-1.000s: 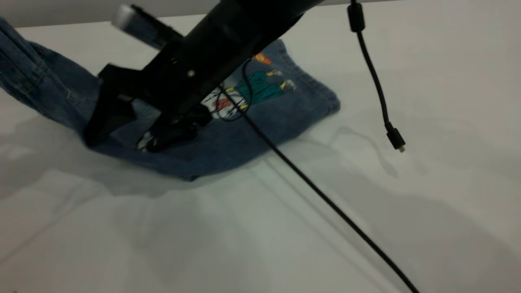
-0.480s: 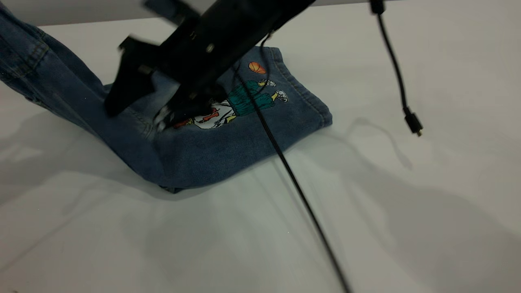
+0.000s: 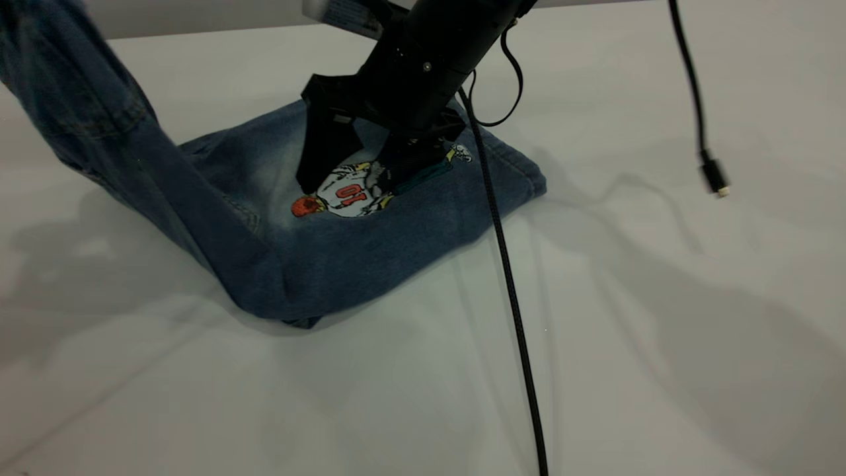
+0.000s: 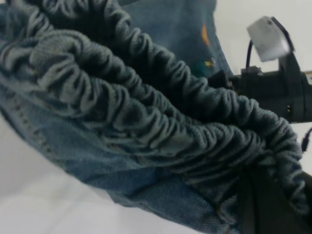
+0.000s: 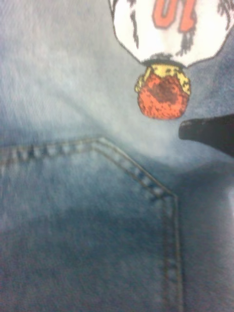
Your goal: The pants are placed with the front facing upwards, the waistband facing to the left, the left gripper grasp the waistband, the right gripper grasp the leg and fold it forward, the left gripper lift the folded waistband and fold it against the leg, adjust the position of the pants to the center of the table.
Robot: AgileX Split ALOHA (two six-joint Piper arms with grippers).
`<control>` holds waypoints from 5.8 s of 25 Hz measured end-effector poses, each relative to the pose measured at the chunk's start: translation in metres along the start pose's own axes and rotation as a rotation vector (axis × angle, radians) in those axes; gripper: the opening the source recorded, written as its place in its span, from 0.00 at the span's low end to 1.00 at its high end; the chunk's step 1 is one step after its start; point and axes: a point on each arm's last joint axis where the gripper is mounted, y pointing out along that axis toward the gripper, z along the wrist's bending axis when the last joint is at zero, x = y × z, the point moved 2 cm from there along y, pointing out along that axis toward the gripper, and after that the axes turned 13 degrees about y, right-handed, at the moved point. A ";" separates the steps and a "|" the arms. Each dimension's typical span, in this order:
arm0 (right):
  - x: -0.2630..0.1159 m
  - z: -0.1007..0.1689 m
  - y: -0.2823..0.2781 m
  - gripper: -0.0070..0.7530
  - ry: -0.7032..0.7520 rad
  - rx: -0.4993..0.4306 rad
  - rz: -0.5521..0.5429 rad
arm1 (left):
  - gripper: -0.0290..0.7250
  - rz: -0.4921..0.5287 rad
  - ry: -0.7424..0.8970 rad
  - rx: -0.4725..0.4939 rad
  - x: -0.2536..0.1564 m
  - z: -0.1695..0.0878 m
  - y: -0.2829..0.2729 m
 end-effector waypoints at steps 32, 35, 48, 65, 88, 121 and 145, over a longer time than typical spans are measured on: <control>0.053 -0.009 -0.146 0.74 -0.014 -0.038 -0.326 | 0.17 0.011 0.272 -0.046 0.015 -0.074 0.059; 0.058 -0.015 -0.183 0.74 0.001 -0.044 -0.401 | 0.17 0.050 0.279 -0.047 0.010 -0.077 0.078; 0.059 -0.007 -0.232 0.74 -0.012 -0.036 -0.482 | 0.17 0.108 0.331 -0.033 0.025 -0.084 0.165; 0.059 -0.007 -0.232 0.74 -0.019 -0.038 -0.488 | 0.62 0.184 0.410 -0.054 0.021 -0.078 0.195; 0.032 0.060 -0.156 0.74 -0.149 0.061 -0.243 | 0.69 -0.290 0.861 -0.074 0.026 -0.190 -0.084; -0.005 0.037 0.020 0.66 -0.510 -0.683 -0.035 | 0.66 -0.443 0.938 0.106 0.011 -0.187 -0.145; -0.018 -0.014 -0.008 0.64 0.101 -0.713 0.109 | 0.66 -0.416 0.990 0.114 0.008 -0.186 -0.143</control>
